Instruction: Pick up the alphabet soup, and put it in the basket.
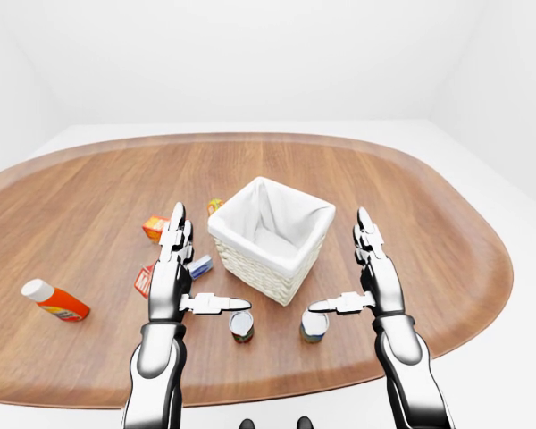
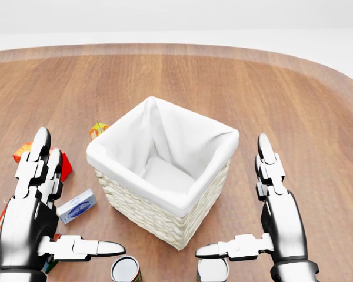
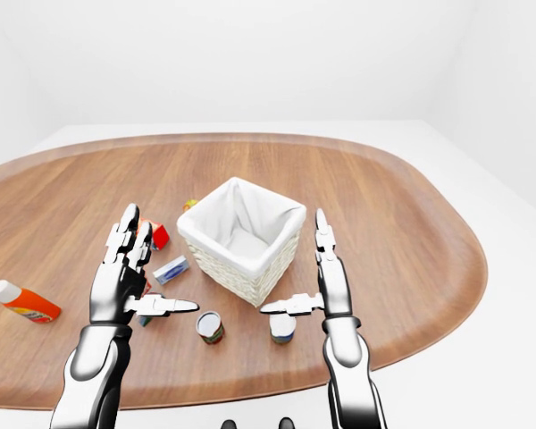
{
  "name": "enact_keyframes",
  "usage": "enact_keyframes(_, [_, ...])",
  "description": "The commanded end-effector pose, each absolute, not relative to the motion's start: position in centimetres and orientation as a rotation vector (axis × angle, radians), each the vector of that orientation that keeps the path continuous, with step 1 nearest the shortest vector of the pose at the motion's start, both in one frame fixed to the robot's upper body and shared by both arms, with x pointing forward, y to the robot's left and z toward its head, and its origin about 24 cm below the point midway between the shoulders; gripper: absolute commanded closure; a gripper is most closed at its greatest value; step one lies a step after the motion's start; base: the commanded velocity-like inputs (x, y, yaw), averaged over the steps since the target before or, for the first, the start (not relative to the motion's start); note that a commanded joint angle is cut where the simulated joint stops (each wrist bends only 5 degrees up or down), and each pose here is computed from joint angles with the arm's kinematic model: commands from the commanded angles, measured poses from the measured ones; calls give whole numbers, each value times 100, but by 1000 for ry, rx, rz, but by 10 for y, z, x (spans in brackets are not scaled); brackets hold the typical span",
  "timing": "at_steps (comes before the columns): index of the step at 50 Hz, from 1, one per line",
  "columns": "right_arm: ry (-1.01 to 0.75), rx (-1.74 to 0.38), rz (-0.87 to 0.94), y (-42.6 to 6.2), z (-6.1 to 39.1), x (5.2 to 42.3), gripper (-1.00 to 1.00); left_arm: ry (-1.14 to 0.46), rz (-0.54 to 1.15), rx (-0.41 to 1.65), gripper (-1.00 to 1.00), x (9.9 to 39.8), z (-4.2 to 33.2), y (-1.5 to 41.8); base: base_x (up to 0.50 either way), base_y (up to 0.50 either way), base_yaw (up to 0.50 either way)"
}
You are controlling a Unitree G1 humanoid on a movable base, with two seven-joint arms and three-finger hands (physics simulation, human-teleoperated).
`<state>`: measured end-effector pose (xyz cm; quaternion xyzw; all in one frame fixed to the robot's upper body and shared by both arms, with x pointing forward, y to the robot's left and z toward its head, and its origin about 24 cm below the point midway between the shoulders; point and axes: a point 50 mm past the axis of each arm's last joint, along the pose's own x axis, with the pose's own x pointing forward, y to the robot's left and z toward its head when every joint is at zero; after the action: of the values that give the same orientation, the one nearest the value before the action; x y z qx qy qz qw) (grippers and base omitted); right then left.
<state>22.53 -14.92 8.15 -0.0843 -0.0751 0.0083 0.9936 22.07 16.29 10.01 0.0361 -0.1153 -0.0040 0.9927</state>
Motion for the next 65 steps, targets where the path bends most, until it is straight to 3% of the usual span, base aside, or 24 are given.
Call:
enact_keyframes(1, [-150, -171, 18, -149, 81, 225, -100, -231, -9, 73, -100, 221, 100, 163, 21, 0, 0])
enact_keyframes(30, [-115, -205, 2, -151, 77, 225, -100, -231, -8, 73, -100, 221, 101, 163, 7, 0, 0])
enact_keyframes(65, [1, -292, 8, -150, 41, 196, -100, -234, -1, 72, -100, 220, 101, 165, 0, 0, 0])
